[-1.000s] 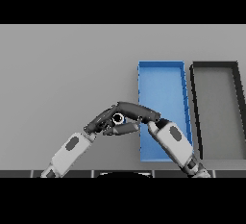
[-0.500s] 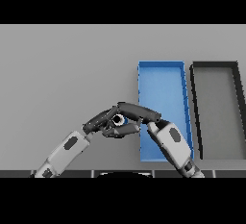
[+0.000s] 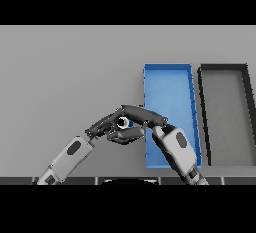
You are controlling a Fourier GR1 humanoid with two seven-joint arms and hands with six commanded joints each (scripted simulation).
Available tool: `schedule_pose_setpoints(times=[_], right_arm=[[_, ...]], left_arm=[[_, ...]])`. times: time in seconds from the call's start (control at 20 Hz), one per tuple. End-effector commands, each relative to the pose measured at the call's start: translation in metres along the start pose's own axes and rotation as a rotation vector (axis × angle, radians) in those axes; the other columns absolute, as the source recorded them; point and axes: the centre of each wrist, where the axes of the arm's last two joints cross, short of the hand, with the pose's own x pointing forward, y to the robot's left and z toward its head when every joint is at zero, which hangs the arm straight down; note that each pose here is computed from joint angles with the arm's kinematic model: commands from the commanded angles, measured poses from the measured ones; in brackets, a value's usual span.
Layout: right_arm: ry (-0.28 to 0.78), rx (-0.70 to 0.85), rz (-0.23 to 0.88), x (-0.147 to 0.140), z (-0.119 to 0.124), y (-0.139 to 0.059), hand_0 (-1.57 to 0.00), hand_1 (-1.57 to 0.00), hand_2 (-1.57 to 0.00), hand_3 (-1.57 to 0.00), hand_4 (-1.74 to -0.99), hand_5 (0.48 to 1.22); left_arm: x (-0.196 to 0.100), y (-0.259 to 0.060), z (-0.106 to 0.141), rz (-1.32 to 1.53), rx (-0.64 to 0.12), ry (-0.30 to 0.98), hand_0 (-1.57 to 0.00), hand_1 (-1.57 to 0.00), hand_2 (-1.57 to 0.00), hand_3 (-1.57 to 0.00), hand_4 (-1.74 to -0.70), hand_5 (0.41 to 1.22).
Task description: Pick up the blue pipe and place it into the blue bin.
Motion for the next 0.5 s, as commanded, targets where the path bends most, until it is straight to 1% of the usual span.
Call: schedule_pose_setpoints(times=[0.0, 0.05, 0.15, 0.2, 0.3, 0.4, 0.45], right_arm=[[0.022, -0.009, -0.024, 0.002, -0.002, -0.001, -1.57, -1.57, -1.57, -1.57, -1.49, 1.221], [0.001, -0.009, -0.067, 0.008, -0.002, -0.003, -1.57, -1.57, -1.57, -1.57, -1.491, 1.221], [0.006, -0.02, -0.111, 0.02, 0.0, -0.011, -1.57, -1.57, -1.57, -1.57, -1.581, 1.221], [-0.008, -0.031, -0.134, 0.029, -0.003, -0.015, -1.57, -1.57, -1.57, -1.57, -1.613, 1.221], [-0.031, -0.045, -0.198, 0.046, 0.001, -0.027, -1.57, -1.57, -1.57, -1.57, -1.659, 1.221], [-0.056, -0.08, -0.249, 0.066, 0.002, -0.037, -1.57, -1.57, -1.57, -1.57, -1.689, 1.171], [-0.083, -0.088, -0.261, 0.082, 0.001, -0.048, -1.57, -1.57, -1.57, -1.57, -1.699, 1.154]], left_arm=[[-0.001, -0.002, -0.002, 0.001, 0.004, 0.019, -0.01, -0.01, -0.01, -0.01, -0.9, 0.555], [-0.003, -0.003, 0.001, 0.001, 0.004, 0.026, -0.01, -0.01, -0.01, -0.01, -0.9, 0.548], [-0.003, -0.004, 0.002, 0.011, -0.006, 0.028, -0.01, -0.01, 0.0, -0.01, -0.91, 0.534], [-0.002, -0.004, 0.002, 0.014, -0.004, 0.033, 0.0, 0.0, 0.0, 0.0, -0.91, 0.524], [-0.003, -0.005, 0.001, 0.014, -0.002, 0.051, 0.0, 0.0, 0.0, 0.0, -0.92, 0.507], [-0.002, -0.006, 0.0, 0.021, -0.006, 0.049, 0.0, 0.0, 0.0, 0.0, -0.92, 0.503], [-0.001, -0.005, 0.002, 0.018, -0.007, 0.046, 0.0, 0.0, 0.0, 0.0, -0.92, 0.503]])
